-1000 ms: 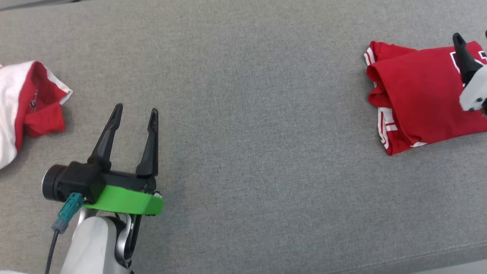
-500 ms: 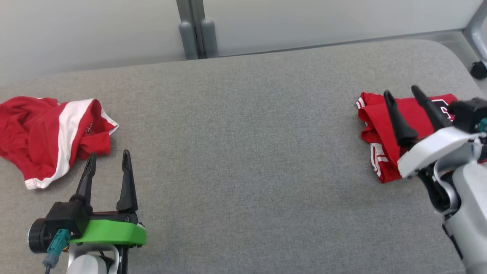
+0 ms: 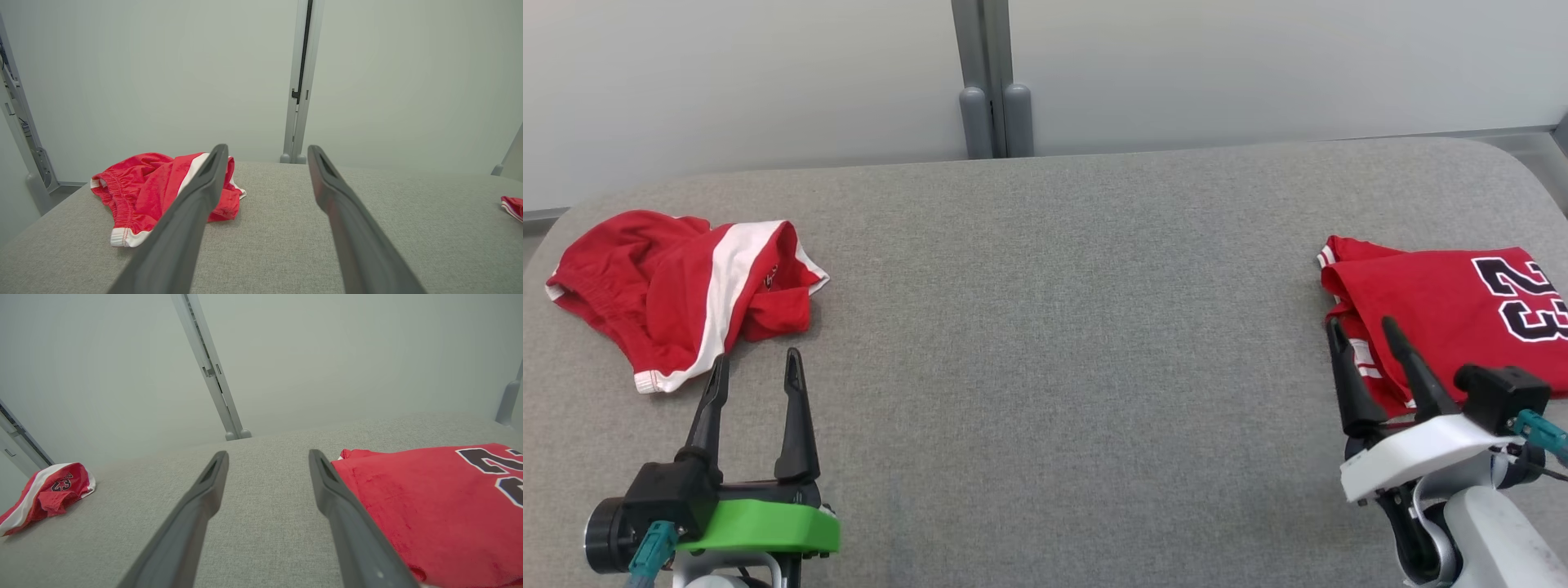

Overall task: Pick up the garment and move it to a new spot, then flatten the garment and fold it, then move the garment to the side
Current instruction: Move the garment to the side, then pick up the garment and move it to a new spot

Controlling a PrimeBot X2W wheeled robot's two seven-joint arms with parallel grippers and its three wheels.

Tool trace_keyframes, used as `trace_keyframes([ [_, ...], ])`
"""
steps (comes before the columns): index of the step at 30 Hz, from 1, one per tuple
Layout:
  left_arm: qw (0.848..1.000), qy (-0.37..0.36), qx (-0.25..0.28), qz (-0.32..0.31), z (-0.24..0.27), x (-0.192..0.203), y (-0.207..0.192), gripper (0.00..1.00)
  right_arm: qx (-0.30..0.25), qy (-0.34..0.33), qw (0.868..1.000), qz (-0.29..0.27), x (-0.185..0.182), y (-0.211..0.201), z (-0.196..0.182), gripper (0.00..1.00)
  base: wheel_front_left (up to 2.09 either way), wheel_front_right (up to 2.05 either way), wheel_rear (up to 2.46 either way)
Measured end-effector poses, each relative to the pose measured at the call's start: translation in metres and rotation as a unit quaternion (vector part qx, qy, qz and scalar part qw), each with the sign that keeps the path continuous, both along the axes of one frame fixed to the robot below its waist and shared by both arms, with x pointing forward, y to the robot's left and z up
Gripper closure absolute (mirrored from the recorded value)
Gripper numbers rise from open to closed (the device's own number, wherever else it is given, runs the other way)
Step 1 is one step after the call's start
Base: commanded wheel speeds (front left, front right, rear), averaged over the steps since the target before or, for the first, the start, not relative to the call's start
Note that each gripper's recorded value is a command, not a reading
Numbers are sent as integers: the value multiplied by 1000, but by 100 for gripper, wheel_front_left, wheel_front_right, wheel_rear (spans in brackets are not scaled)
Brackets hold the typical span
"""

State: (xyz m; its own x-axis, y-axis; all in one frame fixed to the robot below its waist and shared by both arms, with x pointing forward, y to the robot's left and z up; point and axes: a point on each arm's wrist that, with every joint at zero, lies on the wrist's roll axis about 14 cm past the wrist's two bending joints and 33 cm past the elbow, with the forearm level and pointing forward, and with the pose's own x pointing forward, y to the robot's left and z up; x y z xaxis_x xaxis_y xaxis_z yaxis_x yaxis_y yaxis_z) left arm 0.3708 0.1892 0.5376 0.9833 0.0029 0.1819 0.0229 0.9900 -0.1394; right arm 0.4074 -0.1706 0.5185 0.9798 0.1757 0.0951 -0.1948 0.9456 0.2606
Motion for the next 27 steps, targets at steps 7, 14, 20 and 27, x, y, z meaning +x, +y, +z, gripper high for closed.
trace_keyframes([
  [7, 1000, 6, 1, -1, -4, -1, -1, 0, -2, -5, 1000, 16, -6, 16, -1, 0, 0, 0, 0],
  [14, 1000, 9, 0, -4, -6, -1, -2, 0, -20, -11, 1000, 21, -8, 21, 0, 0, 0, 0, 0],
  [20, 1000, 10, 0, -5, -6, -2, -3, 0, -25, -12, 999, 20, -9, 22, 0, 0, 0, 0, 0],
  [27, 1000, 8, 0, -5, -5, -2, -3, 0, -27, -14, 999, 22, -9, 24, 0, 0, 0, 0, 0],
])
